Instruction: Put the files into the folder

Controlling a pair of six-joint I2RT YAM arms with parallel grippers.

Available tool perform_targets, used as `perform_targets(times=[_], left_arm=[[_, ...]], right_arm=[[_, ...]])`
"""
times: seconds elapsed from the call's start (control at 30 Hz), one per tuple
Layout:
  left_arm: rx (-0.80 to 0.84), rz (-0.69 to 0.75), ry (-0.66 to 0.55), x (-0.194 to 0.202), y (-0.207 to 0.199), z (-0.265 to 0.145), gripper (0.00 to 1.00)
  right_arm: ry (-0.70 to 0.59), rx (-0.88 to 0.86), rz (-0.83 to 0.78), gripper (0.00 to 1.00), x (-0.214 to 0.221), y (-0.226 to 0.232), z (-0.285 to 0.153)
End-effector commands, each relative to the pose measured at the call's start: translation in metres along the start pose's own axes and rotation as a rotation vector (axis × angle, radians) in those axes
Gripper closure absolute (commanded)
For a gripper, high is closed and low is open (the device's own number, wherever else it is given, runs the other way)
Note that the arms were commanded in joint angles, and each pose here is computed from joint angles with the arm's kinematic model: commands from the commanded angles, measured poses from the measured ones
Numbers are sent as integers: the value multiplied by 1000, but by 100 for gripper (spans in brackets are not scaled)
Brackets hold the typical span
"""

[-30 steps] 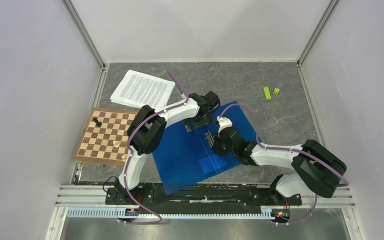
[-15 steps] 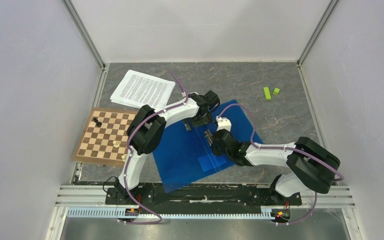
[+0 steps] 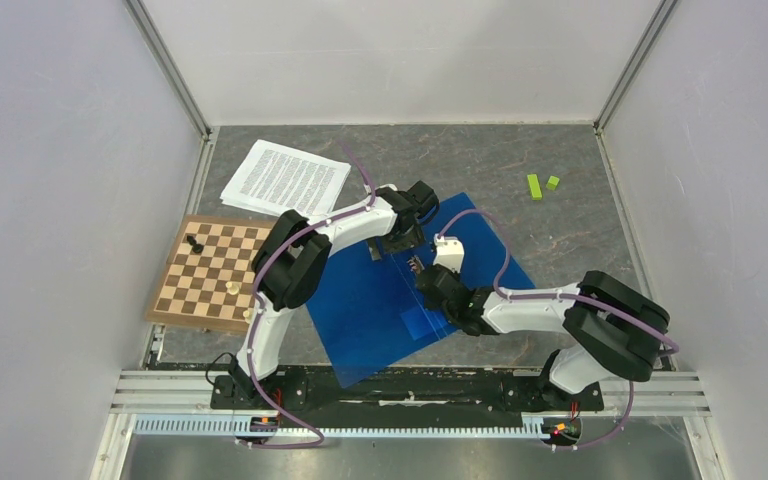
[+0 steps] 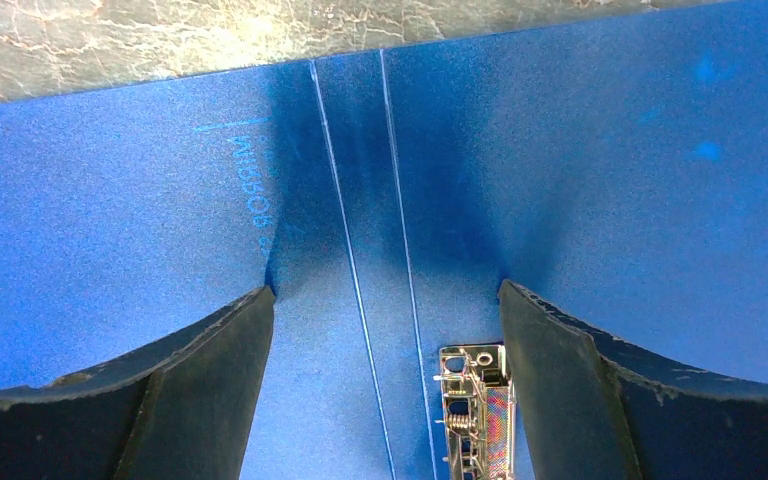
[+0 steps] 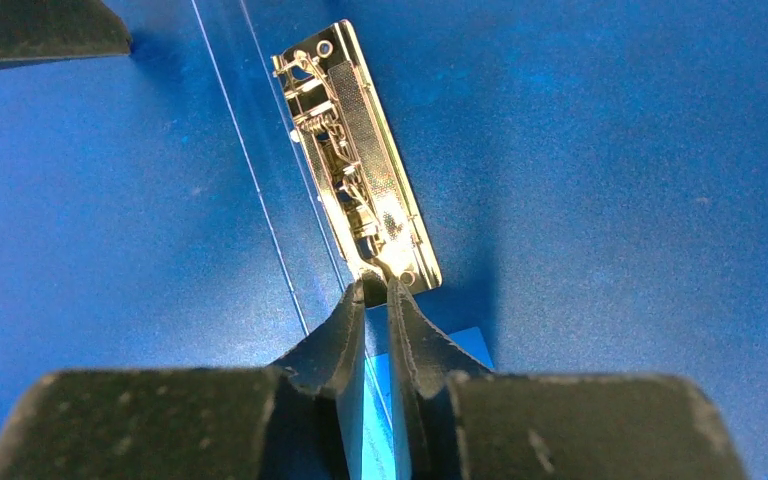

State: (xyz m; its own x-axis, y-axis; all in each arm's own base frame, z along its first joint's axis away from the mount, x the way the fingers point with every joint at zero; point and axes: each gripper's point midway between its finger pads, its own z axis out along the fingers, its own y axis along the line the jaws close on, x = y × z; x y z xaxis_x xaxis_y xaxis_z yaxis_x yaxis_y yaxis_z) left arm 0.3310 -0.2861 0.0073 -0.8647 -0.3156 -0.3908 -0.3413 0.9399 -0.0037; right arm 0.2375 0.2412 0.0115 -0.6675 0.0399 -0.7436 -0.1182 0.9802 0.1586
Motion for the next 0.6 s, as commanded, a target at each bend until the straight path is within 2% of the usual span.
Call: perform_targets(times=[0.0,0.23,0.3,0.57], left_arm=[[-166,80,153,57,48,64,11],[-160,53,161,65,53,66,11],[-163,47,170,69,57,69,11],[-152,32,171,74,62,70,11]], right_arm=[[244,277,-183,100,77,-88,-9],[328,324,-191,97,84,-93,-11],[358,335,-179,93,88,-95,-11],[450,407,-117,87,96,-111,-15]])
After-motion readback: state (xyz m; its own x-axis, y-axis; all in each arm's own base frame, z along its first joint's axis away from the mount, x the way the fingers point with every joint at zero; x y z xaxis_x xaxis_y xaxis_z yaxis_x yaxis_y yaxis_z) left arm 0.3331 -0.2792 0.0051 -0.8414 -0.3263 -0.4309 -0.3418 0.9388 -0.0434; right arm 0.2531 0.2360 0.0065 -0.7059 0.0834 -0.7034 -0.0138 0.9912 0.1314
